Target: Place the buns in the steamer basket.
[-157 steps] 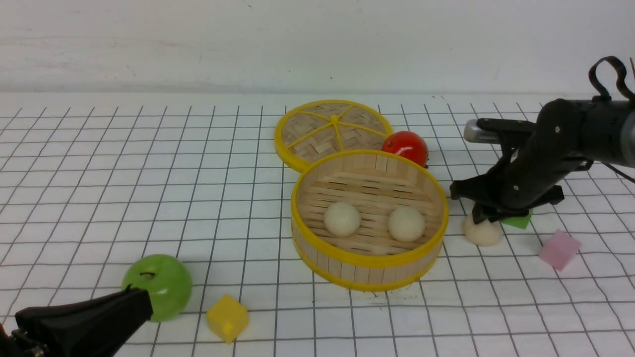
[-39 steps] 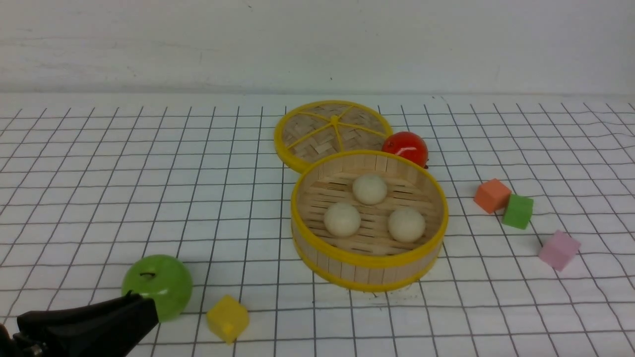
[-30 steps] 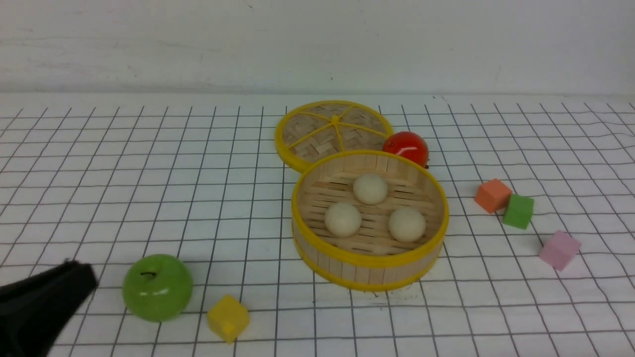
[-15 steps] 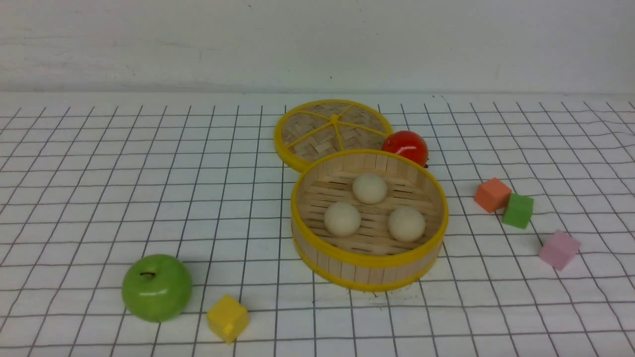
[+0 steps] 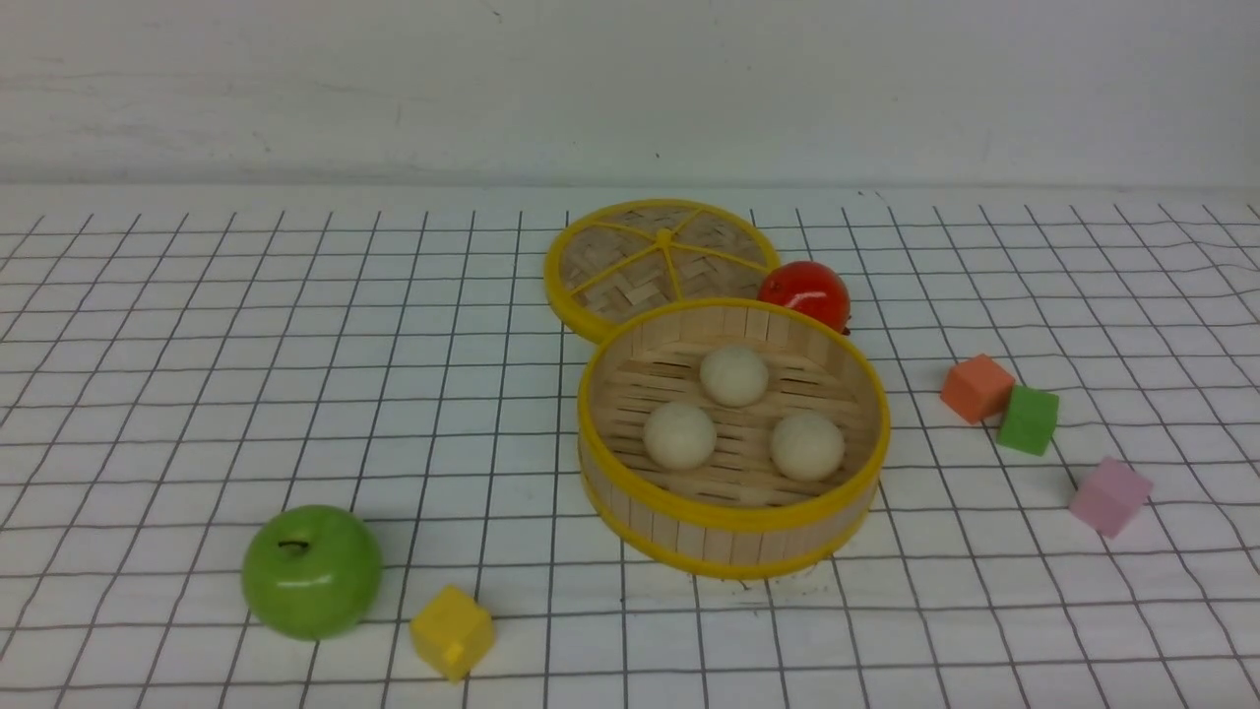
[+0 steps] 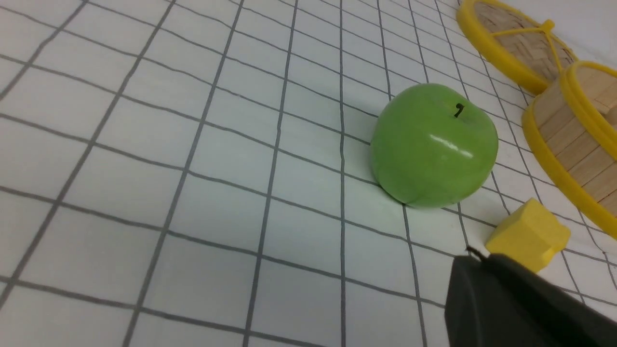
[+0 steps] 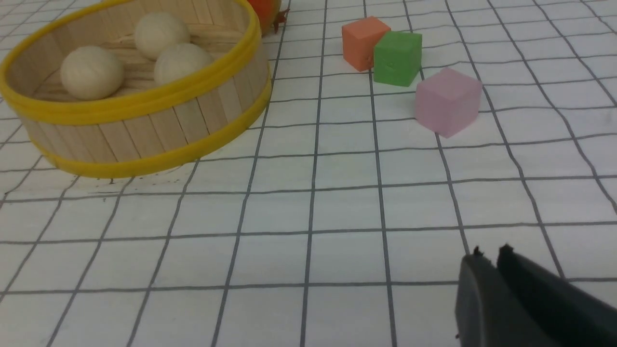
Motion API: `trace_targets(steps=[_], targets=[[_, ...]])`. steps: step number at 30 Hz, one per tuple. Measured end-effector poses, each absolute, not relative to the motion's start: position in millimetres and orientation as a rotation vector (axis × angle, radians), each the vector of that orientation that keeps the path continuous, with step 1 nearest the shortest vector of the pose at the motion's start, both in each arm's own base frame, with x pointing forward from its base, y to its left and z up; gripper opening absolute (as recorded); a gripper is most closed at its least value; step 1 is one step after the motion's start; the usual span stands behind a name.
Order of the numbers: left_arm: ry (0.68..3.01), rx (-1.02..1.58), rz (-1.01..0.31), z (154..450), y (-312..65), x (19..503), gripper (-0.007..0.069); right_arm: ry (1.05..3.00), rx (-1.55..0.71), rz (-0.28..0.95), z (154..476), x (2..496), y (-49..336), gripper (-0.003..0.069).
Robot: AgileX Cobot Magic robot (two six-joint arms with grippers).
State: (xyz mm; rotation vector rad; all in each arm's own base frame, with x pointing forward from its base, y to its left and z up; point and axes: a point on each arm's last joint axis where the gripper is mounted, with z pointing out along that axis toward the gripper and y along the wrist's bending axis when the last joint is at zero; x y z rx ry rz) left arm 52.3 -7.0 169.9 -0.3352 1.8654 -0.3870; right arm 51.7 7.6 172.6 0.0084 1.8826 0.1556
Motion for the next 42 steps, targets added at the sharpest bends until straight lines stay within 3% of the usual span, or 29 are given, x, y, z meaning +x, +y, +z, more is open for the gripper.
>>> trace_targets(steps=[42], targets=[[1.865,-0.335,-0.387,169.9,-7.0,52.3,-0.0002,1.883,0.010,0.158,172.6,51.7,7.7,0.0104]])
